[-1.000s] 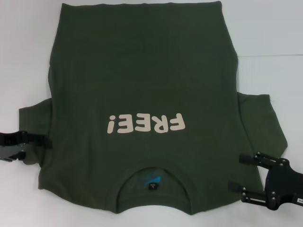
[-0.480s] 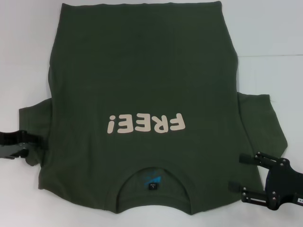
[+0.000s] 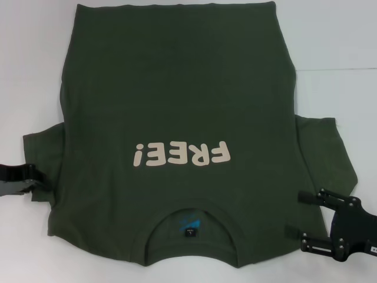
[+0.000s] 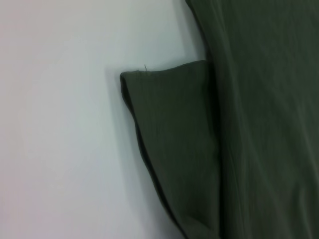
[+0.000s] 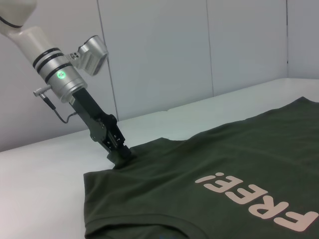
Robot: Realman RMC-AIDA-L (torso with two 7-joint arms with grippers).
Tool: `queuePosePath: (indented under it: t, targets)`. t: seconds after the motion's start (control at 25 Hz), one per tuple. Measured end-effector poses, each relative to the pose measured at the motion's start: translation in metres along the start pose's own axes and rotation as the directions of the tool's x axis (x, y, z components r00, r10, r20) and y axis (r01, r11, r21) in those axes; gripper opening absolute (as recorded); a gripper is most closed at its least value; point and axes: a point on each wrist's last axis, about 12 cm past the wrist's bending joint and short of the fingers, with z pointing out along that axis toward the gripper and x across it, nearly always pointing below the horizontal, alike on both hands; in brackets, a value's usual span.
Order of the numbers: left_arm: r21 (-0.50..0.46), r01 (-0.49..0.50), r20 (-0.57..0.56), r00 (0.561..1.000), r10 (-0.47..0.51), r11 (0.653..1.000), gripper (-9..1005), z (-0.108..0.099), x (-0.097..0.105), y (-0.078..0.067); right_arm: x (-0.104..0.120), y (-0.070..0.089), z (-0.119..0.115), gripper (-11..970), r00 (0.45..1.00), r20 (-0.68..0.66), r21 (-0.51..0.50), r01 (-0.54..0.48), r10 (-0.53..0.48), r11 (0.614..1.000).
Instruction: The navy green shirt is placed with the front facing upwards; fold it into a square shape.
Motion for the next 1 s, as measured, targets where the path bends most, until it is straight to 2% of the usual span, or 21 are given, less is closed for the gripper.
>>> queuePosePath:
  t: [0.24, 0.68, 0.88, 1.0]
  targets:
    - [-0.002, -0.008, 0.005, 1.000, 0.009, 1.000, 122, 0.000, -0.001, -0.002, 0.000, 0.000, 0.000, 829, 1.000, 0.000, 0.000, 0.002, -0.002, 1.000]
    - [-0.011, -0.042, 0.004, 0.999, 0.042, 0.999, 33, -0.007, -0.009, -0.006, -0.002, -0.002, -0.001, 829, 1.000, 0.008, 0.012, 0.004, -0.004, 1.000]
    - [-0.022, -0.055, 0.017, 0.998, 0.055, 0.998, 33, -0.017, -0.013, -0.005, -0.004, -0.005, -0.001, 829, 1.000, 0.022, 0.026, 0.004, -0.004, 1.000]
    - [-0.051, -0.065, 0.051, 0.996, 0.067, 0.997, 33, -0.032, -0.020, 0.000, -0.005, -0.006, -0.001, 829, 1.000, 0.029, 0.034, 0.003, -0.004, 0.999]
